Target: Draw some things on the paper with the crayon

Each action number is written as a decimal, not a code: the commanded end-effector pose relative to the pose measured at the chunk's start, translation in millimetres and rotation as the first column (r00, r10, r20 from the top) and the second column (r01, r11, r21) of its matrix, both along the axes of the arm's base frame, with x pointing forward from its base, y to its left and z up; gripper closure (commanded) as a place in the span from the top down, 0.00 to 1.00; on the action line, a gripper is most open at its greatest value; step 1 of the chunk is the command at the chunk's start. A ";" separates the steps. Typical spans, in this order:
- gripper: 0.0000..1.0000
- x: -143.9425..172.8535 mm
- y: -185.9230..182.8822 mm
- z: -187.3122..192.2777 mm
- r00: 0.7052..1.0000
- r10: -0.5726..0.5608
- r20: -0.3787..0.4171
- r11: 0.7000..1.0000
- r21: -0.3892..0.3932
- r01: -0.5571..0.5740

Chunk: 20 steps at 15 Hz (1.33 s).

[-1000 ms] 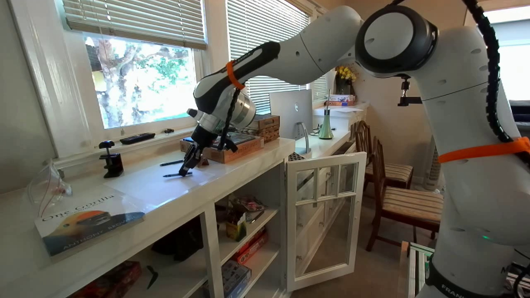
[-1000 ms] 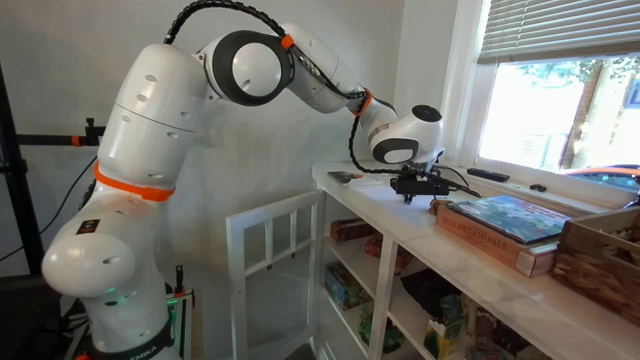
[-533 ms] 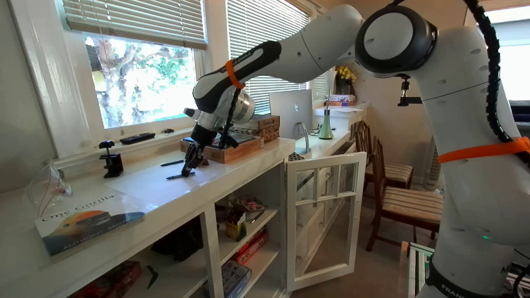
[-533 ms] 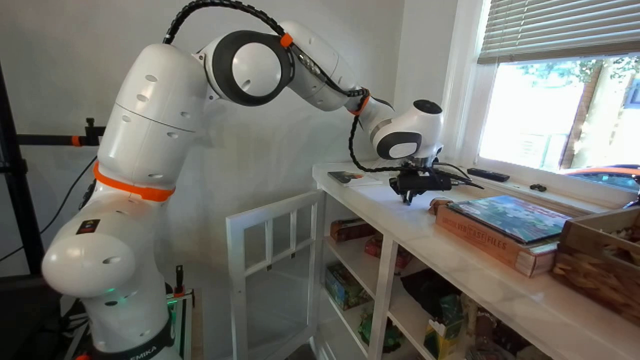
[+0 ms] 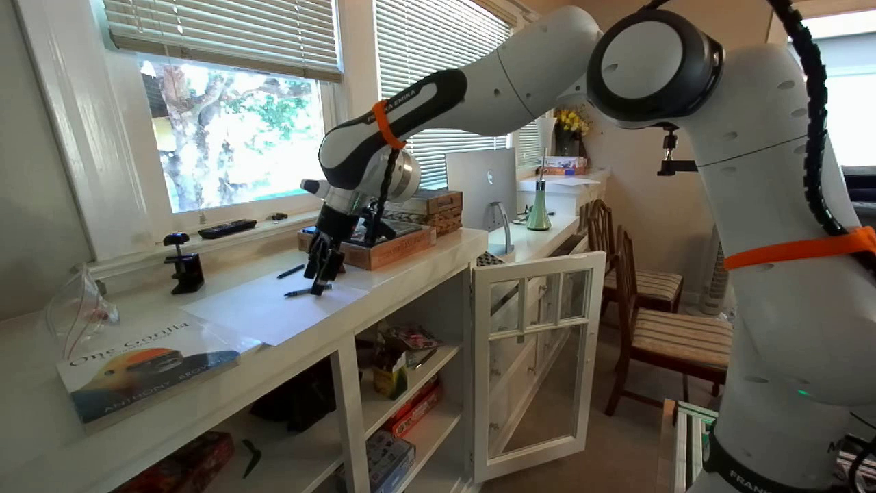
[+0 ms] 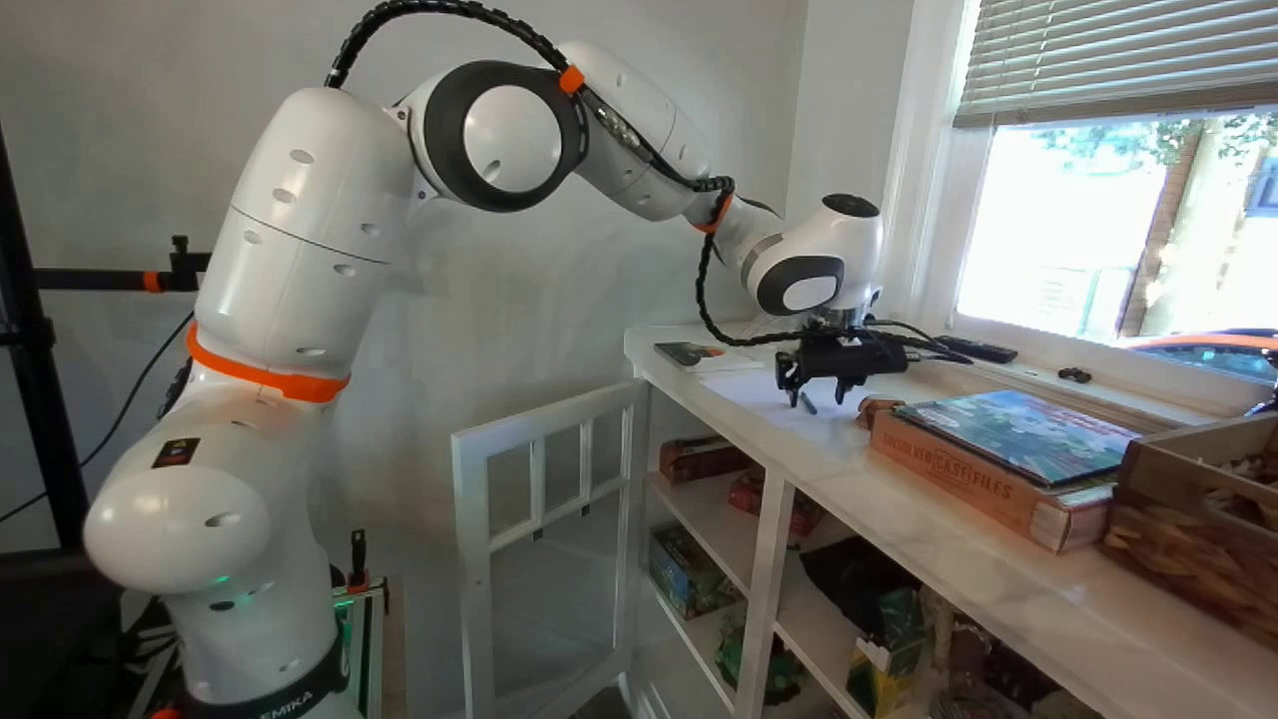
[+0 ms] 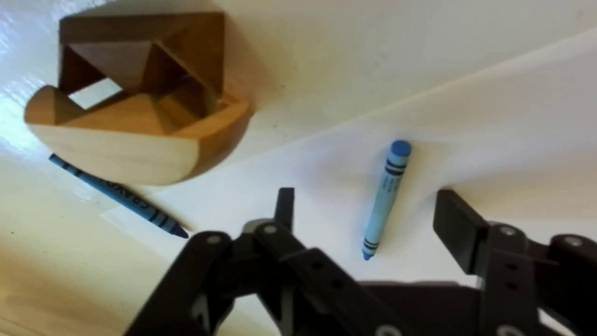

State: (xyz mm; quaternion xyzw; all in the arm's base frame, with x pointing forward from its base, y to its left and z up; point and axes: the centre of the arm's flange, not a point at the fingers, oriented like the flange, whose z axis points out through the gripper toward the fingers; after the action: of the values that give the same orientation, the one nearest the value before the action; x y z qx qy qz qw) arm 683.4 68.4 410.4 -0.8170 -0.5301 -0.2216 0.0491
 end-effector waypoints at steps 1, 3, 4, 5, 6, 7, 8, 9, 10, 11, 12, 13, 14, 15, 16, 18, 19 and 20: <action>1.00 -1.2 -1.1 -0.3 0.999 0.021 -0.036 0.999 -0.043 -0.023; 0.85 -1.5 -1.2 -1.2 0.999 0.027 -0.040 0.998 -0.053 -0.029; 0.75 -1.4 -1.4 -1.5 0.999 0.027 -0.039 0.998 -0.055 -0.029; 0.75 -1.4 -1.5 -1.6 0.999 0.027 -0.039 0.998 -0.058 -0.029; 0.68 -1.5 -1.5 -0.9 0.999 0.027 -0.038 0.998 -0.059 -0.029; 0.58 -1.6 -1.7 0.1 0.999 0.027 -0.037 0.998 -0.060 -0.029; 0.50 -1.7 -1.8 1.3 0.999 0.027 -0.035 0.998 -0.061 -0.029; 0.44 -1.9 -2.0 2.4 0.999 0.027 -0.034 0.998 -0.062 -0.029; 0.35 -1.8 -2.2 3.2 0.999 0.026 -0.033 0.998 -0.062 -0.028; 0.28 -2.0 -2.3 4.0 0.999 0.027 -0.032 0.998 -0.063 -0.029; 0.19 -2.1 -2.3 4.7 0.999 0.028 -0.033 0.998 -0.062 -0.030; 0.13 -2.3 -2.4 5.2 0.999 0.028 -0.035 0.998 -0.059 -0.030; 0.04 -2.4 -2.6 4.7 0.999 0.030 -0.039 0.998 -0.057 -0.032; 0.01 -2.7 -2.5 4.3 0.998 0.031 -0.046 0.998 -0.052 -0.034; 0.00 -2.9 -2.4 4.2 0.998 0.033 -0.054 0.998 -0.044 -0.036; 0.03 -3.2 -2.8 7.0 0.998 0.037 -0.056 0.998 -0.047 -0.040; 0.03 -4.0 -2.9 11.2 0.998 0.042 -0.053 0.998 -0.053 -0.045; 0.03 -4.6 -3.1 14.6 0.998 0.046 -0.048 0.997 -0.063 -0.049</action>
State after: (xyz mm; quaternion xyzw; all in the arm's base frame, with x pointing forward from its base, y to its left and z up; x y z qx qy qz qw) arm 680.0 67.9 416.9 -0.8110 -0.5484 -0.1990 0.0435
